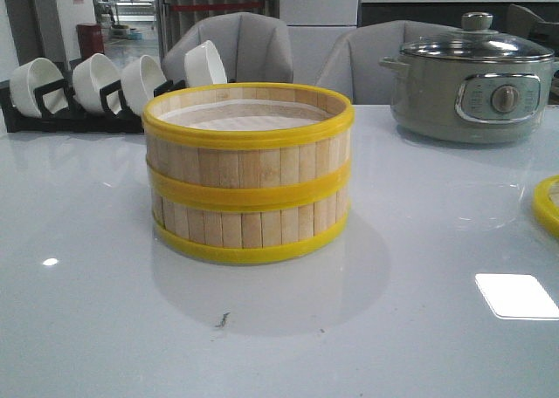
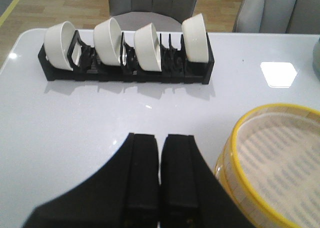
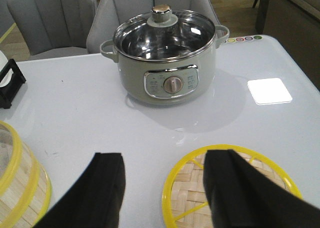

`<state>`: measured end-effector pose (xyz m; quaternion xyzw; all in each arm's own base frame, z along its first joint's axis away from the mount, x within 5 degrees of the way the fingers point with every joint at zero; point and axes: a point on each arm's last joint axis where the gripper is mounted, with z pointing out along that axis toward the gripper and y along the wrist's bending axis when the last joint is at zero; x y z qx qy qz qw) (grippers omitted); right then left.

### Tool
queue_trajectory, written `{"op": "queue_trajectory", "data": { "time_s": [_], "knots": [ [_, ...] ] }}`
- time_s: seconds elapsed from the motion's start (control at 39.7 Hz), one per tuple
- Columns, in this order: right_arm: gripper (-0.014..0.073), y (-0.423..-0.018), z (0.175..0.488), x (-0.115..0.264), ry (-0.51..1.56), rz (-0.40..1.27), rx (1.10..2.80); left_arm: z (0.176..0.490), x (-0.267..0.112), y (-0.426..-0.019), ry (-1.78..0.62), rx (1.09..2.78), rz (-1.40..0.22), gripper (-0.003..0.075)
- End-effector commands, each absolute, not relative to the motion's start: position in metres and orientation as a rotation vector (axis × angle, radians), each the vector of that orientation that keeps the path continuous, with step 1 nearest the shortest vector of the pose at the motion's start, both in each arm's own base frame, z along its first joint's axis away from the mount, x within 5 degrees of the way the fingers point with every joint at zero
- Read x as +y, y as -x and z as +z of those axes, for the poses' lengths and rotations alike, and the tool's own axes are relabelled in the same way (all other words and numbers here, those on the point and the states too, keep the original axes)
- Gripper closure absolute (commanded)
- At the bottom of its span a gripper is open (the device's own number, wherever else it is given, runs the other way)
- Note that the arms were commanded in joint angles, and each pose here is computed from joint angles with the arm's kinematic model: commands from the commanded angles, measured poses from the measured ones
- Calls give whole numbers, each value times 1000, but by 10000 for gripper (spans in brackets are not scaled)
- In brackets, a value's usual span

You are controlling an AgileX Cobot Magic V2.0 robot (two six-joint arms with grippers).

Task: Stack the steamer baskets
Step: 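Open the left gripper and raise it away from the stack, then lower the right gripper onto the centre hub of the woven lid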

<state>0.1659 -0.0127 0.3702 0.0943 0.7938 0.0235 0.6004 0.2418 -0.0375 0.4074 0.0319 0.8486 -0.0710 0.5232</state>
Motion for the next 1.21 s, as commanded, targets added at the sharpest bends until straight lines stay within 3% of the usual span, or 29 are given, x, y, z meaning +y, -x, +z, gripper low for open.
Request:
{"op": "queue_trajectory", "data": {
  "time_s": [0.0,0.2,0.45,0.93,1.03,1.19],
  "knots": [
    [136,-165,392,-11,-194,66,1716,407,-33,-216,-61,1867,-176,636],
    [136,-165,391,-8,-181,77,1732,353,-30,-186,-66,1860,-180,636],
    [136,-165,390,-8,-182,77,1739,314,-34,-164,-154,1886,-169,636],
    [139,-165,388,-8,-184,76,1760,304,-34,-161,-156,1913,-166,636],
    [215,-164,386,-8,-188,75,1786,304,-34,-161,-156,1913,-166,636],
    [419,-165,380,-8,-190,74,1807,304,-34,-161,-156,1913,-166,636]
  ]
}}
